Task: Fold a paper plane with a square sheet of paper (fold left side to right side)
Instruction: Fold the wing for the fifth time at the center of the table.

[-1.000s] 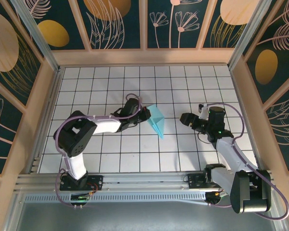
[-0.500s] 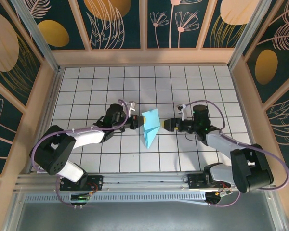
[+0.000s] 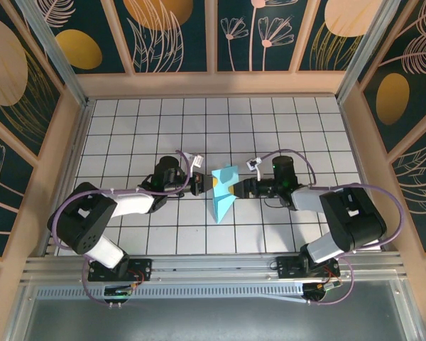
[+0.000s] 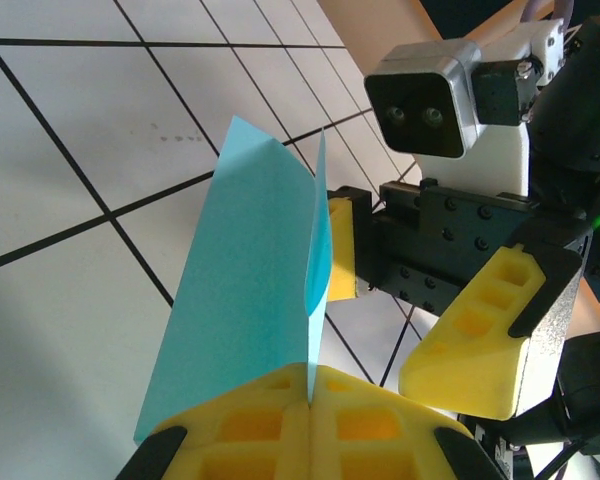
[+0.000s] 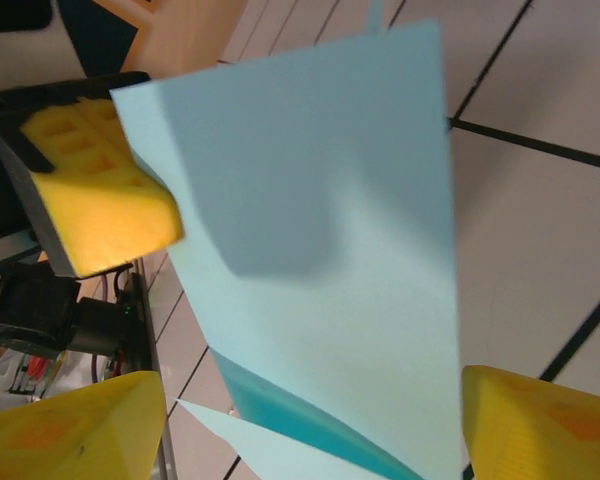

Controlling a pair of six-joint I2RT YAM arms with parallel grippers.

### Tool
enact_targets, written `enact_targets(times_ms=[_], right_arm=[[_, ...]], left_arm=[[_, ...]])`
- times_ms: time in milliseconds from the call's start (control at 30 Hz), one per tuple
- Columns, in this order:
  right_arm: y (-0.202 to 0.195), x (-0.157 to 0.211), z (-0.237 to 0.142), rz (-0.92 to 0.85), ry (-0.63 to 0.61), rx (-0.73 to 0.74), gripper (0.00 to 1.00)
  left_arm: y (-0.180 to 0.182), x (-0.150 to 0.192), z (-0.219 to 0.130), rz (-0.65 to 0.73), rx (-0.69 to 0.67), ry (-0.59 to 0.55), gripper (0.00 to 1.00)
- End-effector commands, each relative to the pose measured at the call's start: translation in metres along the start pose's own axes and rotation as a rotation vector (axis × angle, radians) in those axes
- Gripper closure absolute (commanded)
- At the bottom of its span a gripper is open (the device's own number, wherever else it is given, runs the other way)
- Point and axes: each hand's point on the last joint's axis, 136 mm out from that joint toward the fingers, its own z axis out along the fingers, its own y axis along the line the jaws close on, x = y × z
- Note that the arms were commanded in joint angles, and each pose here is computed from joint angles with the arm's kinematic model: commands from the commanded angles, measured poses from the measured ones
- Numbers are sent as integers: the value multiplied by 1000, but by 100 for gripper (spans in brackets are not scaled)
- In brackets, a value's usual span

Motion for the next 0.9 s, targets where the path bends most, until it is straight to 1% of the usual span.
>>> enact_targets(times_ms=[0,67,200,400,500,533,567,633,700,800,867], right_arm=[[19,-17,3,-106,-14,-77,26],[20,-18,2,-117,-7,-70,34],[17,-23,-1,-126,11,-44,43],[10,-30,-3,-122,12,0,54],[6,-33,-2,-115,16,17,68],[3,-33,-1,-110,18,24,75],[1,-33,0,-102,19,35,82],[-5,-34,0,-85,19,61,93],[-11,-34,1,-61,21,86,100],[-20,-34,1,-12,22,126,100],[-27,-32,2,37,32,163,100]], left_arm=[[-4,-1,1,15,40,-7,100],[-1,-1,2,16,24,-5,100],[8,2,3,12,-20,10,100],[13,7,4,-4,-29,14,100],[15,7,4,-10,-31,14,100],[16,8,5,-12,-35,16,99],[17,8,5,-14,-39,15,95],[20,6,4,-13,-60,5,90],[23,4,1,-11,-83,-12,81],[28,-1,-4,-6,-135,-39,65],[31,-5,-10,3,-182,-61,61]])
